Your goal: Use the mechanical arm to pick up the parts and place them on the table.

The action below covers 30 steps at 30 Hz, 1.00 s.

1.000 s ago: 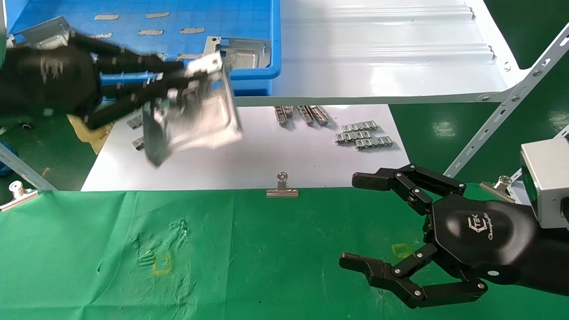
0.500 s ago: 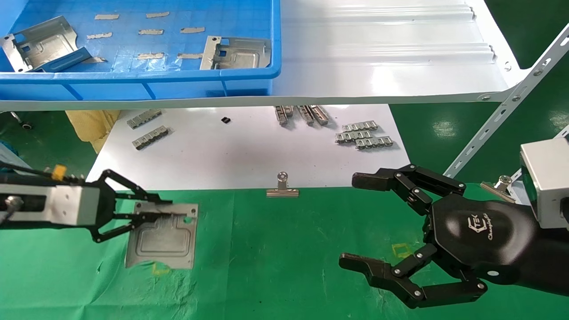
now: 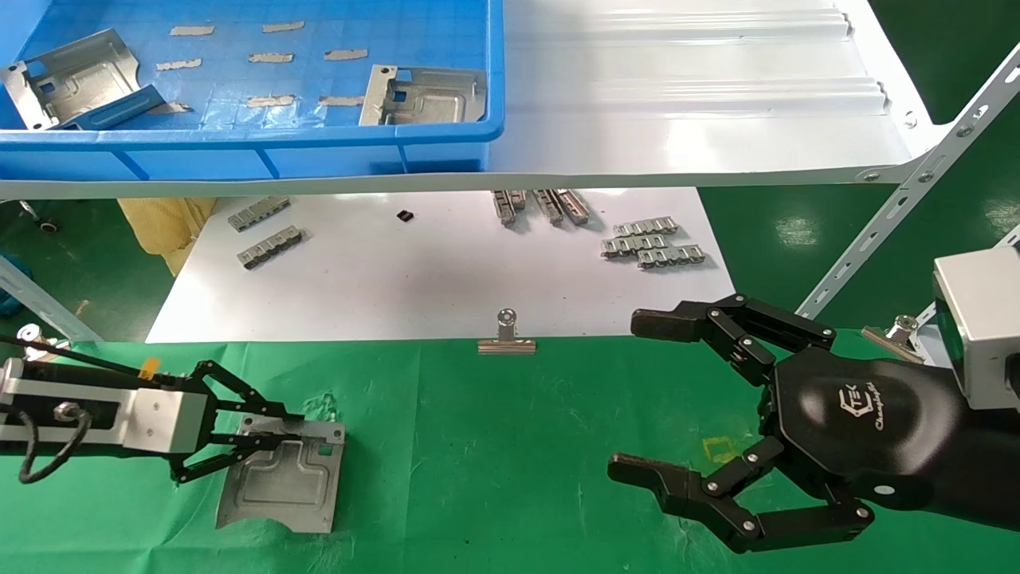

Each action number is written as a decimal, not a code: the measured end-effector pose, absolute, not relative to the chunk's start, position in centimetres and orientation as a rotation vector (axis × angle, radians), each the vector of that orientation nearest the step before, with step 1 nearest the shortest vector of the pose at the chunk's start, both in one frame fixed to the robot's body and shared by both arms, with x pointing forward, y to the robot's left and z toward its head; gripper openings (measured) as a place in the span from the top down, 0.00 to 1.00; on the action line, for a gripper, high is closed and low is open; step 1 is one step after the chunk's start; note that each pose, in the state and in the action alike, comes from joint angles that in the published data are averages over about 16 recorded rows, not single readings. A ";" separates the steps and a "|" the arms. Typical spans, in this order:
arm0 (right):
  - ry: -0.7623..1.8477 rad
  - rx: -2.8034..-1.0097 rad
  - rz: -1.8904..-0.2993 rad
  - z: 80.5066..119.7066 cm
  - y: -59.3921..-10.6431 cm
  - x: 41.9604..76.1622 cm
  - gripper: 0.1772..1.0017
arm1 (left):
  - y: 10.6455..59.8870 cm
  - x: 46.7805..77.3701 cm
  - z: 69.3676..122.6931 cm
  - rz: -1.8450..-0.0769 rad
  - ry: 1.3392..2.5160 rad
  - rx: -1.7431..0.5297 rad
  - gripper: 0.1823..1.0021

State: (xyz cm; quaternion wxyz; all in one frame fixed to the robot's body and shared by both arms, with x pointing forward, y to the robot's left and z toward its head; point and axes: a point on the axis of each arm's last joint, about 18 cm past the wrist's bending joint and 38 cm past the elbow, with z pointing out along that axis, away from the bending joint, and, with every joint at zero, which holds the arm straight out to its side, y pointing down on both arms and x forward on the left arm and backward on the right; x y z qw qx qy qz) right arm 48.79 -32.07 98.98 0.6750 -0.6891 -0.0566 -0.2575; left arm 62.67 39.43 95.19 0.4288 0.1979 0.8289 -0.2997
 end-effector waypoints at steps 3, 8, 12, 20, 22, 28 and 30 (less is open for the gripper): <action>-0.127 -1.550 -0.579 99.0 -32.1 48.8 0.00 | 39.4 62.8 95.1 -0.752 2.066 0.488 0.87; -0.127 -1.550 -0.579 99.0 -32.1 48.8 0.00 | 39.2 62.8 95.7 -0.830 2.035 0.428 0.83; -0.127 -1.550 -0.579 99.0 -32.1 48.8 0.00 | 39.0 62.7 96.5 -0.947 2.000 0.335 0.77; -0.127 -1.550 -0.579 99.0 -32.1 48.8 0.00 | 38.7 62.4 97.9 -1.191 1.920 0.144 0.61; -0.127 -1.550 -0.579 99.0 -32.1 48.8 0.00 | 38.7 62.4 98.0 -1.224 1.910 0.116 0.56; -0.127 -1.550 -0.579 99.0 -32.1 48.8 0.00 | 38.6 62.3 98.1 -1.263 1.894 0.096 0.39; -0.127 -1.550 -0.579 99.0 -32.1 48.8 0.00 | 38.5 62.2 98.1 -1.268 1.893 0.101 0.33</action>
